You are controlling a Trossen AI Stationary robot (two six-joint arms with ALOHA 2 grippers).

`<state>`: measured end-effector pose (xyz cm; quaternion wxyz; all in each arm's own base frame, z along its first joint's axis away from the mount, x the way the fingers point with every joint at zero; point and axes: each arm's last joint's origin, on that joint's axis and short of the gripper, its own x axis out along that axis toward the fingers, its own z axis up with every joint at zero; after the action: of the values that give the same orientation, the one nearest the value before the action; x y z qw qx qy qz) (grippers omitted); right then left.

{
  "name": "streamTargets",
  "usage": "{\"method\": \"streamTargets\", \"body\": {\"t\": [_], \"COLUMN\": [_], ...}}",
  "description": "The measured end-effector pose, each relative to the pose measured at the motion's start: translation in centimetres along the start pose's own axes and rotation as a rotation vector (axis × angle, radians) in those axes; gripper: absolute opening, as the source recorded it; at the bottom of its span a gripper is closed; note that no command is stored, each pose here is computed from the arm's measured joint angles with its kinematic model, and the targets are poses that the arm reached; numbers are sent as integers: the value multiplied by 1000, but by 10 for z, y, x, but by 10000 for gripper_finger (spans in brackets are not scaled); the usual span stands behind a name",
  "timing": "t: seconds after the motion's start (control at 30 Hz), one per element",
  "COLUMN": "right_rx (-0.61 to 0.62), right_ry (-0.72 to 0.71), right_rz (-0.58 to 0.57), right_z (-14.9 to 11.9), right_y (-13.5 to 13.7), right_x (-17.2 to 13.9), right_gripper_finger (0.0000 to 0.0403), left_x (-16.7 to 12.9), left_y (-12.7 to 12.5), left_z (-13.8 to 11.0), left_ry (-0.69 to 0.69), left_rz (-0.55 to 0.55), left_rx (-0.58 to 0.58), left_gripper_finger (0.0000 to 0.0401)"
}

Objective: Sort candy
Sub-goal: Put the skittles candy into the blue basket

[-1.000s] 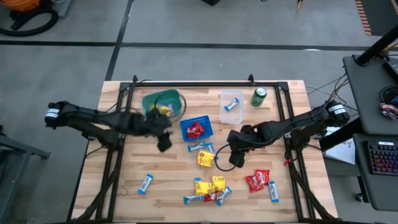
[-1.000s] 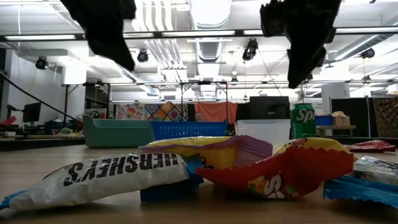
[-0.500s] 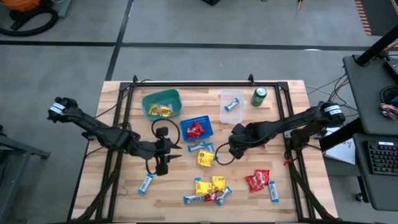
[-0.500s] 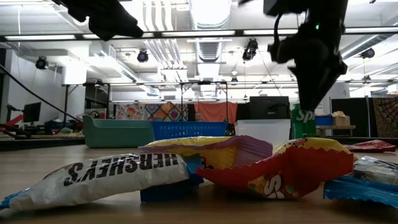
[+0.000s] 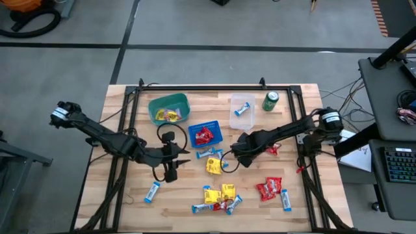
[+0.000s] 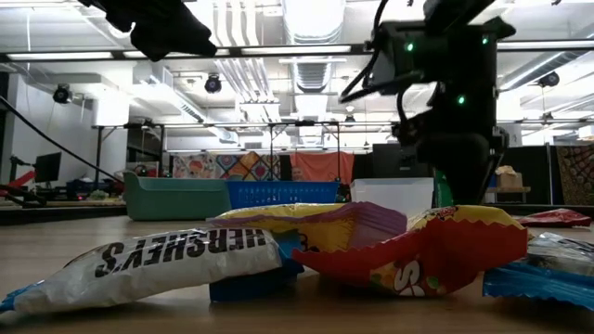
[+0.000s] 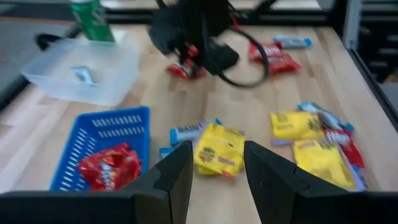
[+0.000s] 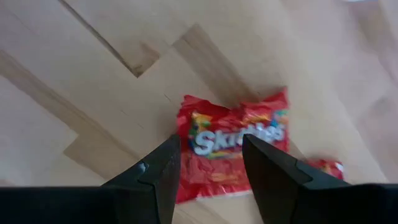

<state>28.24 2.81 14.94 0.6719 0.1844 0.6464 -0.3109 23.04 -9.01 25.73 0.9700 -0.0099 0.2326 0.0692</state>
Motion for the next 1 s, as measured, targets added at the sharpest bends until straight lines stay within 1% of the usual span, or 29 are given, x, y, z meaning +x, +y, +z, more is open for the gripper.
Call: {"method": "streamTargets", "body": {"t": [0.13,0.23,0.33,0.47,0.53,0.67,0.77,0.9,1.0], "right_rx": [-21,-31,-50,-82,-98,-133,-141,-150,-151], "right_ry": [6,6,6,-11,-32,-55,-96,-167,-269], "right_rz": [-8,-12,-8,2,12,44,81,137,194], "right_z": [2,3,4,5,6,5,5,4,7], "right_y": [5,7,8,8,8,5,0,-6,-10], "right_x": [10,14,16,15,12,2,-13,-34,-51], "right_gripper_finger": [157,135,98,38,19,12,9,9,9], "left_x": [2,5,9,14,15,12,7,0,-5], "left_y": [1,0,-3,-8,-11,-16,-21,-30,-39], "left_z": [3,1,-2,-9,-13,-24,-31,-37,-41], "left_ry": [-50,-45,-31,-1,21,85,128,137,137], "left_rz": [93,100,100,98,98,108,118,110,94], "left_rx": [-33,-70,-104,-163,-200,-290,-338,-367,-376], "left_gripper_finger": [127,127,127,127,127,127,127,127,127]}}
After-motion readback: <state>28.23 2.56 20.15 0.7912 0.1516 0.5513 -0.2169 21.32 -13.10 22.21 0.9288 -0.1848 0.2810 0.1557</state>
